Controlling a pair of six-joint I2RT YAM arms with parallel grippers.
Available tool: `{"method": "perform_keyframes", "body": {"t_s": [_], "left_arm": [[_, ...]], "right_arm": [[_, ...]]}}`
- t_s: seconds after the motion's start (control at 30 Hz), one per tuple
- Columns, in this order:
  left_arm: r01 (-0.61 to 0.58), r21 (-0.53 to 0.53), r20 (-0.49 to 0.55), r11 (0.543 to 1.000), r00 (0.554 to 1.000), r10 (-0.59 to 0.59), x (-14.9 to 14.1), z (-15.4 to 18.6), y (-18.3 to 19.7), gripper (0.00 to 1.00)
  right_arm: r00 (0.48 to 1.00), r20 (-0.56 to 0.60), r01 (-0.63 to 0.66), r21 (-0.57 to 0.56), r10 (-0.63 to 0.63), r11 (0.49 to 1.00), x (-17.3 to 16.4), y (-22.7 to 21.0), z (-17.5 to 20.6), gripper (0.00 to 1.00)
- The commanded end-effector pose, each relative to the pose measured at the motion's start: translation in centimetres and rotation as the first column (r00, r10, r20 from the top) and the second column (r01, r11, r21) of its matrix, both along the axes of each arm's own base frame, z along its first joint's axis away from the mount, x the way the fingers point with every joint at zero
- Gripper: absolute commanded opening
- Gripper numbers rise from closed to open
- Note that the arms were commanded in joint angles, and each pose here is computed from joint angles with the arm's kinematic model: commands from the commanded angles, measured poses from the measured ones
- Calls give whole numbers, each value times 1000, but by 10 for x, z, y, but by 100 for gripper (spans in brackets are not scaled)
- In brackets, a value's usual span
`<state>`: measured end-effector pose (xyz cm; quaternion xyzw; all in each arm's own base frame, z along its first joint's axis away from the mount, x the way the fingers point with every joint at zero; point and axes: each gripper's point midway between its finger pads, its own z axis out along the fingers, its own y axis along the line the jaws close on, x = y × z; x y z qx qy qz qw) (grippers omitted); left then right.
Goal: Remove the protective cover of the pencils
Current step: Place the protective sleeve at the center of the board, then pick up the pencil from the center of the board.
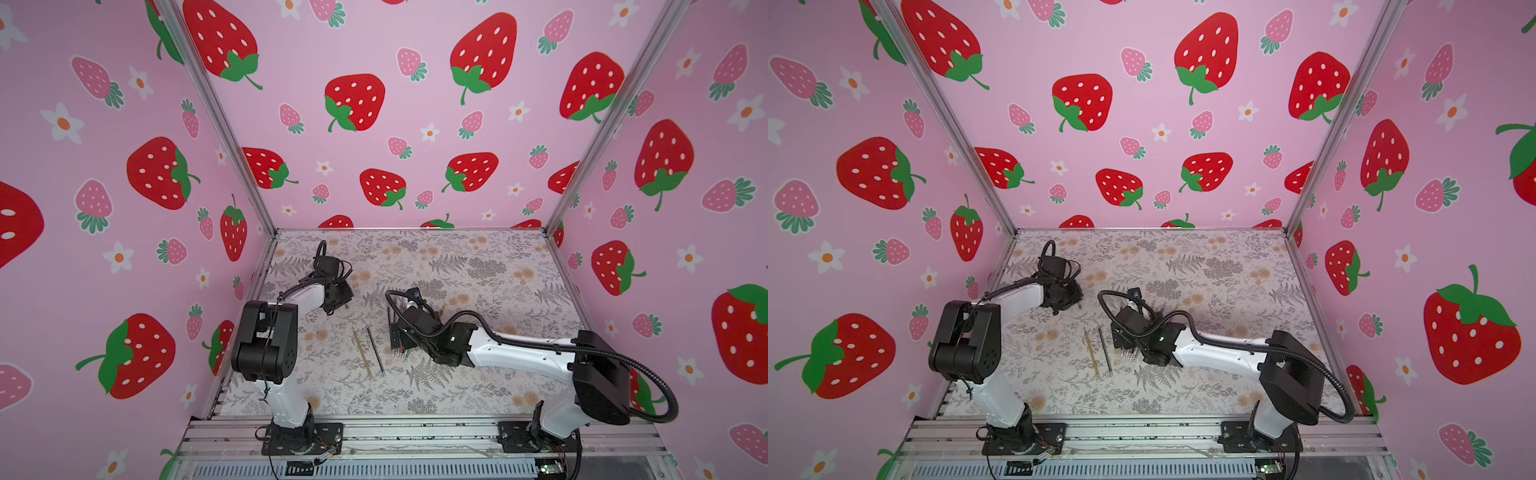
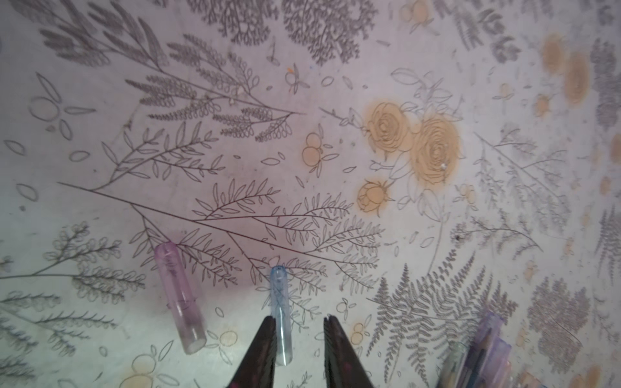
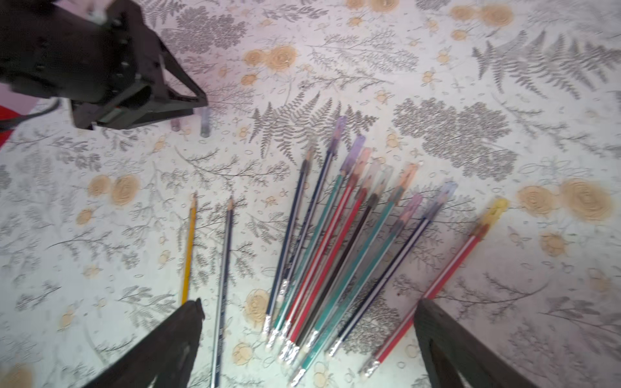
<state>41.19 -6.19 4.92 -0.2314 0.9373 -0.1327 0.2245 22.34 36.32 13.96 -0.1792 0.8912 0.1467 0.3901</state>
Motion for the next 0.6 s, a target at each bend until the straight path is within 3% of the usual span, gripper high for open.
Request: {"method": "perform_keyframes", "body": {"t_s": [0.0,0.23,0.47,0.57], "left_arm": [[11,1,17,1000,1000,-11,-10,13,2,34],[18,-4,72,1000,997,-17,-23,34,4,39],[15,-18,131,1000,991,-12,-36,53,10,39],[-12,-24,180,1000,983,16,-48,63,20,39]], "right_arm": [[998,53,39,-50,-36,998,6,-24,7,99],[996,-51,71,-108,-77,992,12,-26,-18,98],[989,-142,11,-167,-35,986,12,5,-39,49],[985,-172,-22,-175,-8,984,11,18,-46,40]]}}
